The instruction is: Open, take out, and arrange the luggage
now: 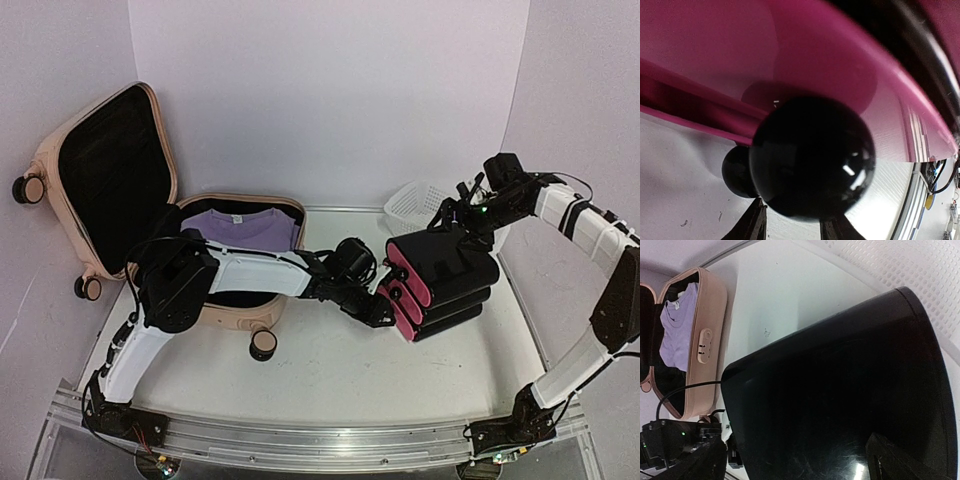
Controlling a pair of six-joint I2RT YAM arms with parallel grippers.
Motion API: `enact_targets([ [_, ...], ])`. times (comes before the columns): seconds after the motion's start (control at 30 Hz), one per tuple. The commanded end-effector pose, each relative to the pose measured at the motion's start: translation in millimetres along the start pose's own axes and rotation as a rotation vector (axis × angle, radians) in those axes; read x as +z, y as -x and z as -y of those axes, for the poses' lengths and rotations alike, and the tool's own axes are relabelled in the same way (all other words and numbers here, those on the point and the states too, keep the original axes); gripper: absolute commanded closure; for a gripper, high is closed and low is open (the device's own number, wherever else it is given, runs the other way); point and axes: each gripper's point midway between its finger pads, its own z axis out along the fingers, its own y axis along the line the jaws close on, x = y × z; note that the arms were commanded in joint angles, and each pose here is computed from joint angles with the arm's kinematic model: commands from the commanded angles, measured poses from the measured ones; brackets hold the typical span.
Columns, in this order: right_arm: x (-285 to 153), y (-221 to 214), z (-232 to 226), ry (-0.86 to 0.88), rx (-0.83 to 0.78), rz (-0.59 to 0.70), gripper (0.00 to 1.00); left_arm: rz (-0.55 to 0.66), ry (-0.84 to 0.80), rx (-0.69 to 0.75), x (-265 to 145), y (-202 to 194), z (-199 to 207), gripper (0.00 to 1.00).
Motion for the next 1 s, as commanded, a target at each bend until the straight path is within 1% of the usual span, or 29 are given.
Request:
enact_targets([
  [0.0,9,-39,10,-0.020,0.124,-0.132,0.02,0.045,-0.083,0.100,-2,21,24,0.61],
  [0.17,0,-37,9,-0.038,0.100,-0.108,0.02,0.063,-0.017,0.155,-30,16,22,0.53],
  [0.2,-2,-38,9,-0.046,0.079,-0.107,0.02,0.070,0.001,0.165,-39,14,22,0.50],
  [0.3,-9,-35,8,-0.069,0.037,-0.101,0.02,0.094,0.042,0.182,-67,4,22,0.35],
  [0.37,-13,-33,7,-0.074,0.023,-0.098,0.02,0.111,0.063,0.183,-80,-3,20,0.31],
  [0.4,-14,-32,6,-0.076,0.017,-0.097,0.02,0.114,0.068,0.188,-82,-7,19,0.34],
  [0.47,-15,-30,5,-0.076,0.014,-0.092,0.02,0.114,0.093,0.196,-80,-13,11,0.51],
  [0.53,-16,-29,3,-0.072,0.014,-0.090,0.02,0.104,0.124,0.214,-70,-17,0,0.64],
  [0.6,-18,-29,3,-0.070,0.014,-0.085,0.02,0.102,0.157,0.225,-57,-15,-11,0.74],
  [0.67,-19,-29,2,-0.071,0.016,-0.081,0.02,0.126,0.179,0.243,-47,-5,-17,0.82],
  [0.8,-19,-31,4,-0.077,0.026,-0.082,0.02,0.174,0.195,0.255,-25,10,-27,0.95],
  [0.83,-19,-32,4,-0.076,0.032,-0.086,0.02,0.199,0.184,0.258,-21,18,-24,0.97],
  [0.97,-14,-40,3,-0.069,0.046,-0.103,0.02,0.248,0.109,0.231,-4,35,-14,0.97],
])
